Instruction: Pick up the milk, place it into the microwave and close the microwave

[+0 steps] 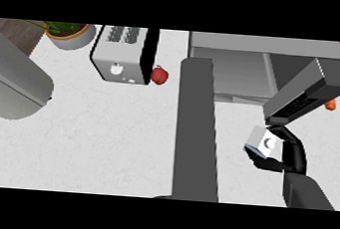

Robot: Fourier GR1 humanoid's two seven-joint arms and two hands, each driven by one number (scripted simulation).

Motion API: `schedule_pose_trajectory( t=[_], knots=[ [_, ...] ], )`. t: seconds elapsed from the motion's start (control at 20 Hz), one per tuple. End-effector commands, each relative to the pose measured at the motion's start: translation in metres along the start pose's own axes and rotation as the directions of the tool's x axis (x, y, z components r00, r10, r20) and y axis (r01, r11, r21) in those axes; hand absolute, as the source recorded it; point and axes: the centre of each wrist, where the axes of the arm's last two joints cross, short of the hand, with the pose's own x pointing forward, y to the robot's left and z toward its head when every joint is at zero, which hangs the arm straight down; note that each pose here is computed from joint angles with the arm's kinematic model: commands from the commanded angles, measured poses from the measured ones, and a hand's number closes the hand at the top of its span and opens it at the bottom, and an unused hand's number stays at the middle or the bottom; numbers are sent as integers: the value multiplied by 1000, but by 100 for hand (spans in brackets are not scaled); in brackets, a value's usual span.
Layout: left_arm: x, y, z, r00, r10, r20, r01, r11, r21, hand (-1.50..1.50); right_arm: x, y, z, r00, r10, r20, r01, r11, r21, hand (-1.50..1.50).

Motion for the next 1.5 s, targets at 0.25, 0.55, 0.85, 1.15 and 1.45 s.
schedule_pose_trajectory(
  t=[0.25,0.55,0.85,1.15,1.45],
  knots=[
    [12,9,12,1000,-1,-10,1,1000,-12,-150,10,30,-8,975,-186,120,169,976,140,150],
    [5,18,24,1000,-3,-23,4,1000,28,-150,43,48,-24,977,-141,162,110,977,184,150],
    [0,4,10,1000,-6,-13,7,999,31,-150,81,83,-39,977,-122,174,100,986,130,150],
    [2,34,3,1000,-9,-3,9,999,40,-150,127,93,-106,980,-42,193,22,994,108,150],
    [-12,29,12,999,9,-46,-8,1000,15,-150,118,114,-129,971,159,179,-181,976,117,150]
  ],
)
